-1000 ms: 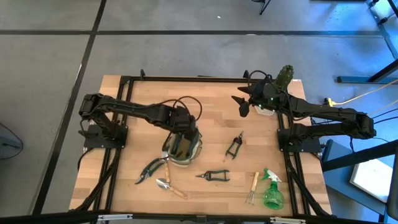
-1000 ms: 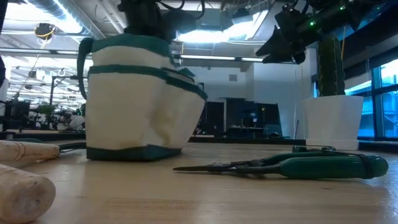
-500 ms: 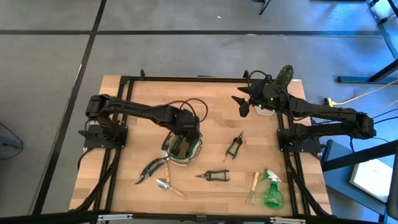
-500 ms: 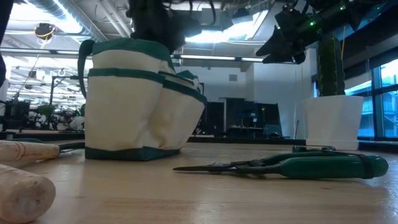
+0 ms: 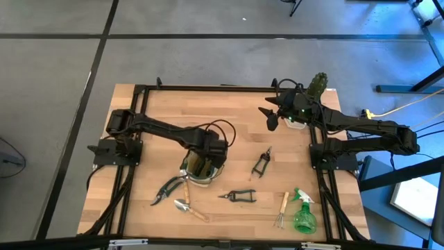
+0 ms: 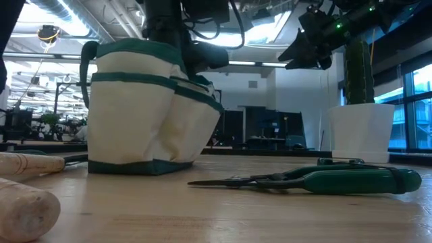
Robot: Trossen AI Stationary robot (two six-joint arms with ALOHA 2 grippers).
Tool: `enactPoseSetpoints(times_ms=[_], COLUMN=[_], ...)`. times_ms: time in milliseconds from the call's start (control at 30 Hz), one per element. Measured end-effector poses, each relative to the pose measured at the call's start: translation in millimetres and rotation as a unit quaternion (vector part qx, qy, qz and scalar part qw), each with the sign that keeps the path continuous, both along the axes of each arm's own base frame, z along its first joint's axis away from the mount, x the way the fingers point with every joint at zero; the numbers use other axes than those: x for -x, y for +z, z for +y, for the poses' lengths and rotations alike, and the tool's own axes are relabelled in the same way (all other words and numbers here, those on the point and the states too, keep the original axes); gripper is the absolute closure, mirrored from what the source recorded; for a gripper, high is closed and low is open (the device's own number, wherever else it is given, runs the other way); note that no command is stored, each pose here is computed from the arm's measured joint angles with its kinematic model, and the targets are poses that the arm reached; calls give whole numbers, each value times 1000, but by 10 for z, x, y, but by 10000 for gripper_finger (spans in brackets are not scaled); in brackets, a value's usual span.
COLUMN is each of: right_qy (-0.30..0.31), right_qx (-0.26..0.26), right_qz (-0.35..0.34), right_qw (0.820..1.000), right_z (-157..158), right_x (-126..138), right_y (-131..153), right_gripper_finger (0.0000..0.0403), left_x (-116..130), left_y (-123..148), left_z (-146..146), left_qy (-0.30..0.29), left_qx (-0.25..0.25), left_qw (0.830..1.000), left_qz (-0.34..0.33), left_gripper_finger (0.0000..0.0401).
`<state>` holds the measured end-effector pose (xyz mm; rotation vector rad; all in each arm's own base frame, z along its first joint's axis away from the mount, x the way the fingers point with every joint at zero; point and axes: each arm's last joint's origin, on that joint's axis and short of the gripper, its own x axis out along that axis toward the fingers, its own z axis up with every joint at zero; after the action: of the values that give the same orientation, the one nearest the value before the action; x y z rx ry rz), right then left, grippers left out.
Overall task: Pick & Place Garden tools in Gardening bag
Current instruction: Put the top green shear scissors into the green gardening bag
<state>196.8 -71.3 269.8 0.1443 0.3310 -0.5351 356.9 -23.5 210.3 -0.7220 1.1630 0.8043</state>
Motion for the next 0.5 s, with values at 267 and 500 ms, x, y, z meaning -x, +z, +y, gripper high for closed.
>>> enactPoseSetpoints(times_ms=[267,500], right_qy=[0,0], right_qx=[0,0], right_qz=[0,1], right_qw=[1000,1000], right_z=[0,0], right_x=[0,1], right_y=[0,-1], right_gripper_finger=[139,139], left_x=[1,-18], left_y=[0,3], left_z=[-16,-12], left_qy=[-2,-22], left_qx=[-1,-2], left_qw=[1000,1000], left_qz=[0,-6], left_gripper_finger=[399,386])
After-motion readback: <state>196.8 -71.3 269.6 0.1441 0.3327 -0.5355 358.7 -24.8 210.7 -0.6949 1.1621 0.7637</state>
